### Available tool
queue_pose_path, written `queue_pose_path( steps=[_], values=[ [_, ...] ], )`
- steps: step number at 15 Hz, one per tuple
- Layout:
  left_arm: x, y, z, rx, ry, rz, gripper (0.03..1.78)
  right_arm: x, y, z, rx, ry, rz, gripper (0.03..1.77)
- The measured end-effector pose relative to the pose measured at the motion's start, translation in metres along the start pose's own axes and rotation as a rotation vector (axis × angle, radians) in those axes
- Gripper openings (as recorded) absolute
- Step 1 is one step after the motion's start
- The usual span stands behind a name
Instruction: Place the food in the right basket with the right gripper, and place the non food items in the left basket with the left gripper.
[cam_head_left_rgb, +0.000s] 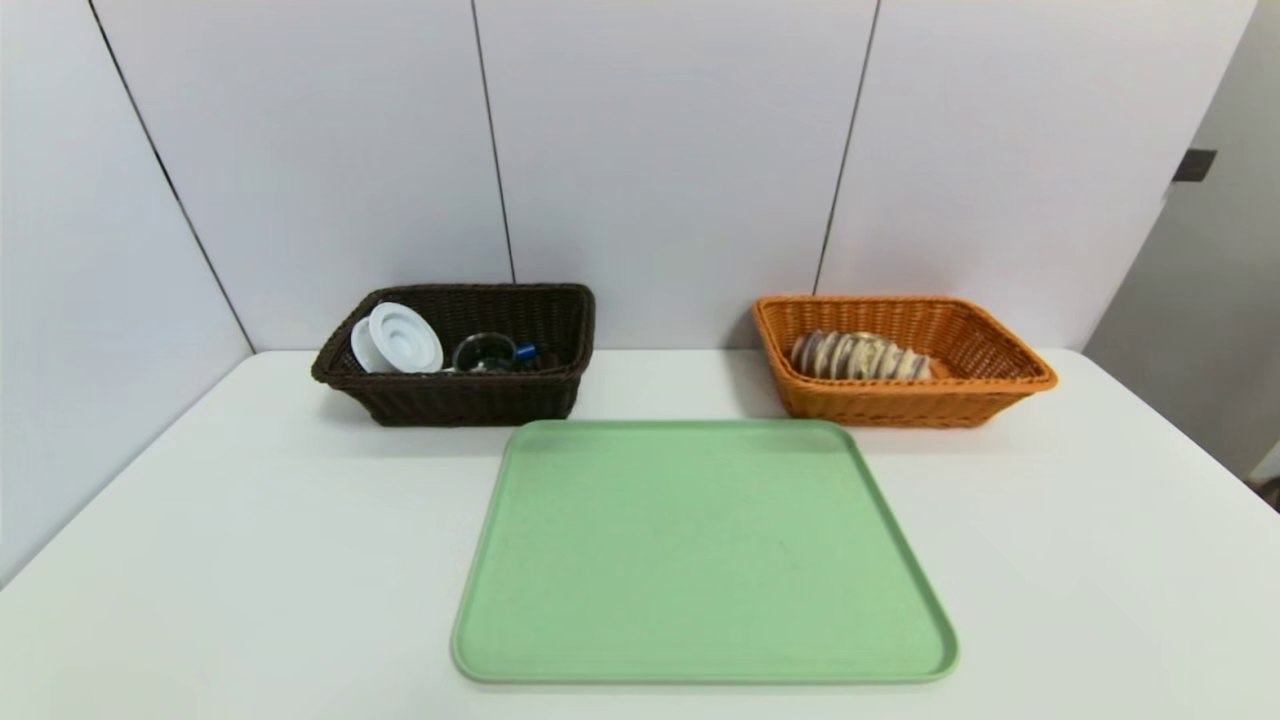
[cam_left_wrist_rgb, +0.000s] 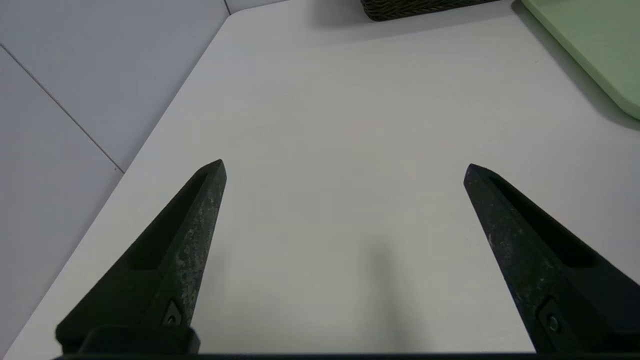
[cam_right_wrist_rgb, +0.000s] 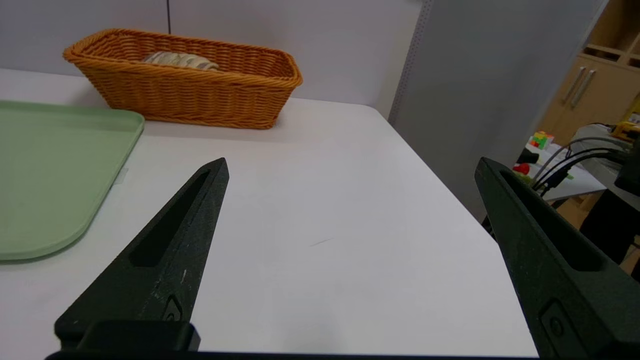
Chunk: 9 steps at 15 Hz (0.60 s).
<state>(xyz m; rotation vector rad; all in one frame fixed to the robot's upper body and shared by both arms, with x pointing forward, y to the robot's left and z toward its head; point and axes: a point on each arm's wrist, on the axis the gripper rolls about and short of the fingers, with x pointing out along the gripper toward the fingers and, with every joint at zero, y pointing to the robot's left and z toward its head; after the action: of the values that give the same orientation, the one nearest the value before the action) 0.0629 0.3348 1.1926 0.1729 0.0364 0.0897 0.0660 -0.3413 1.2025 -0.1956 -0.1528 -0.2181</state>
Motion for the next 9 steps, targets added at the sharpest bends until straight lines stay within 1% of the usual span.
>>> queue_pose_path(
  steps=[2,4,6,7,9],
  values=[
    [0.0,0.0,0.0,0.0,0.0,-0.01,1.69,0.0,0.002,-0.003,0.004,0.002,0.06,1.7],
    [0.0,-0.001,-0.001,0.0,-0.003,-0.03,1.69,0.0,0.005,-0.006,0.03,0.012,0.149,1.7],
    [0.0,-0.001,-0.001,0.002,-0.003,-0.035,1.69,-0.001,0.008,-0.013,0.058,0.077,0.233,1.7],
    [0.0,-0.001,-0.001,0.002,-0.002,-0.034,1.69,-0.001,0.009,-0.017,0.058,0.117,0.252,1.7],
    [0.0,-0.001,-0.001,0.0,-0.002,-0.031,1.69,-0.002,0.009,-0.02,0.093,0.144,0.257,1.7]
  ],
)
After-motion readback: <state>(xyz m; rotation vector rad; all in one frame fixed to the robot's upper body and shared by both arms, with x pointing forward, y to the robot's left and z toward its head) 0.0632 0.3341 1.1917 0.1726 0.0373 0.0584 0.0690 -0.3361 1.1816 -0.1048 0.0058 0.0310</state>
